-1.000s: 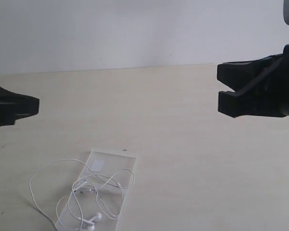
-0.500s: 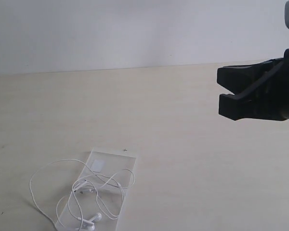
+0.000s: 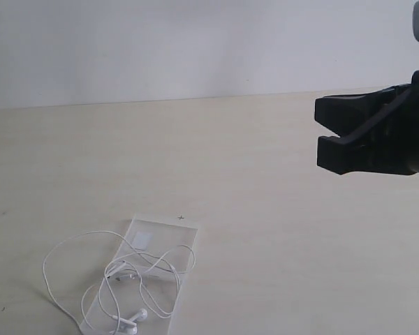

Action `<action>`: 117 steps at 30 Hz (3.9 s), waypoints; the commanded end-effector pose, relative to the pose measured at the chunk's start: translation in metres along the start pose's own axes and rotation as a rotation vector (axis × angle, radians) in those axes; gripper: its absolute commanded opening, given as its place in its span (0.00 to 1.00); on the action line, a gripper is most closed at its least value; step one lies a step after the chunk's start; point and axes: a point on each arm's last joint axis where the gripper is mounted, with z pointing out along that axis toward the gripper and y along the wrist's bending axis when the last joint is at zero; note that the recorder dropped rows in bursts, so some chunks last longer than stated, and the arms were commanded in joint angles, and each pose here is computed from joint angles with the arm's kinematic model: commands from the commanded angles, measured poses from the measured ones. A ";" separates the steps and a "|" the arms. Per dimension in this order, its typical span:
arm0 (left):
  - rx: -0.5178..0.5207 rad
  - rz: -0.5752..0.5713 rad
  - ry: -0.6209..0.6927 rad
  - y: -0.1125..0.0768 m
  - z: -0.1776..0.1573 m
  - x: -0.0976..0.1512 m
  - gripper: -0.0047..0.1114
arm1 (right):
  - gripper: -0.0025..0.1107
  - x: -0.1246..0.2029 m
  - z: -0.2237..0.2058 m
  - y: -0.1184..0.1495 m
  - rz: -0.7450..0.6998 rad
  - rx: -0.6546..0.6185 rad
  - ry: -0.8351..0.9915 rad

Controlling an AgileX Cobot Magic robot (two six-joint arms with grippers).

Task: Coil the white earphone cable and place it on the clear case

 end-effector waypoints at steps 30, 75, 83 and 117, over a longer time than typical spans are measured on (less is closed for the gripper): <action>-0.255 0.368 -0.108 0.041 0.000 0.030 0.04 | 0.02 0.000 -0.001 -0.001 0.012 0.003 0.000; -0.665 0.305 0.027 0.089 -0.013 0.094 0.04 | 0.02 0.000 -0.001 -0.001 0.012 0.003 0.000; -0.677 0.169 0.089 0.091 -0.014 0.103 0.04 | 0.02 0.000 -0.001 -0.001 0.012 0.003 0.000; -0.682 0.121 0.098 0.091 -0.014 0.105 0.04 | 0.02 0.000 -0.058 -0.018 -0.053 0.086 -0.195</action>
